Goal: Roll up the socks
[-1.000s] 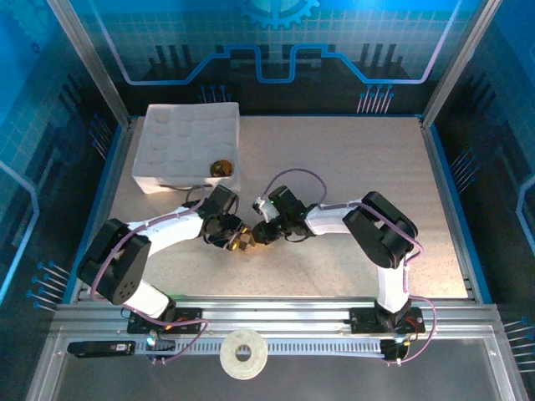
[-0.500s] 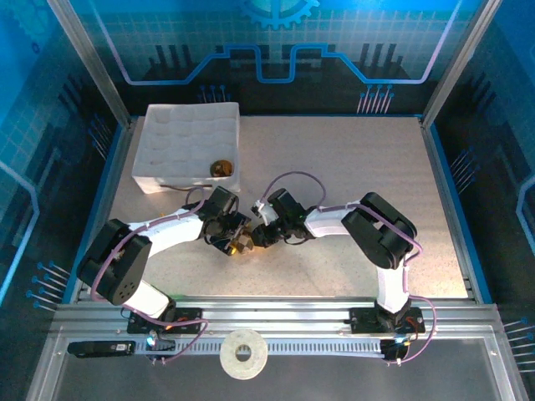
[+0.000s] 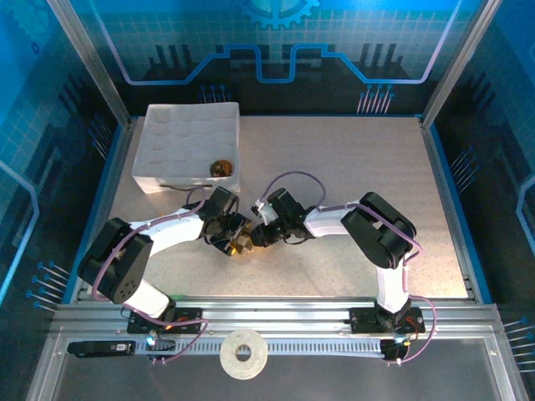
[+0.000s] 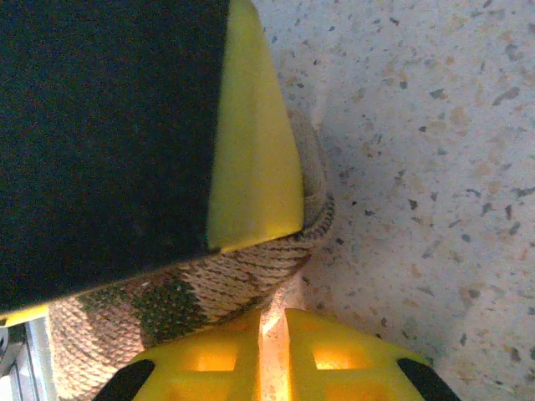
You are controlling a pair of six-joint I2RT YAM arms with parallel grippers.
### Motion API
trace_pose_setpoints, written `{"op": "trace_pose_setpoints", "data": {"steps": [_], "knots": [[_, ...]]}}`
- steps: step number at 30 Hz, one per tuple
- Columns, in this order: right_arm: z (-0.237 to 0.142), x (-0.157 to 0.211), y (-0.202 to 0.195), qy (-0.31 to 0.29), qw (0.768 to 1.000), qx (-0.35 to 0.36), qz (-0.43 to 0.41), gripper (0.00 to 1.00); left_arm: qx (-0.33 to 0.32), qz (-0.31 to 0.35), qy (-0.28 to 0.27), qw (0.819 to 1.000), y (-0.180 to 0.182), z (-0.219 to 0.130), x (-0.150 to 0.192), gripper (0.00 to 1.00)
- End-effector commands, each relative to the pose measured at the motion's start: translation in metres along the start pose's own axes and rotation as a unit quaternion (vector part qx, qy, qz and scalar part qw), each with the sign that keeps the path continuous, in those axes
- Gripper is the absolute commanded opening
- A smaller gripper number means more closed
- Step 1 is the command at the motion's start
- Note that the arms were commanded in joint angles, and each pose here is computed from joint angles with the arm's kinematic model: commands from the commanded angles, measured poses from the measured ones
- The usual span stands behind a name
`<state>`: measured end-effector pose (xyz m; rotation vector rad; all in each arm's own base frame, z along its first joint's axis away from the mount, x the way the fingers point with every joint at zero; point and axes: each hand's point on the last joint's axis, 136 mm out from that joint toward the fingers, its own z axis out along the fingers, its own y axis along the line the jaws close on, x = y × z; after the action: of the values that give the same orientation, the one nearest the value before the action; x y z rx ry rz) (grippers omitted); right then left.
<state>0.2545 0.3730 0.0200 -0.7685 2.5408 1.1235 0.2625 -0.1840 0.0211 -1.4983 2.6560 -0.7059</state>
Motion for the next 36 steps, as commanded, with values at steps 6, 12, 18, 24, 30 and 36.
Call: {"op": "trace_pose_setpoints", "data": {"steps": [6,12,18,24,30,36], "knots": [[0.01,0.0,0.004,0.015,1.0,-0.019,0.011,0.16,-0.052,0.015,0.047,0.997,0.036,0.018,0.024,0.79],[0.011,-0.003,0.003,0.016,1.0,-0.018,0.013,0.16,-0.049,0.015,0.048,0.998,0.034,0.019,0.024,0.8],[0.008,-0.008,0.001,0.003,1.0,-0.015,0.015,0.18,-0.053,0.016,0.057,0.997,0.037,0.021,0.027,0.65],[0.002,-0.019,-0.002,-0.015,1.0,-0.013,0.021,0.2,-0.061,0.012,0.061,0.996,0.046,0.016,0.031,0.29],[-0.041,-0.045,0.0,-0.091,0.995,0.033,-0.017,0.28,-0.011,0.0,0.025,1.0,0.03,-0.023,0.025,0.09],[-0.104,-0.066,0.004,-0.183,0.978,0.085,-0.057,0.38,0.061,0.001,-0.015,0.998,-0.002,-0.077,0.005,0.09]]}}
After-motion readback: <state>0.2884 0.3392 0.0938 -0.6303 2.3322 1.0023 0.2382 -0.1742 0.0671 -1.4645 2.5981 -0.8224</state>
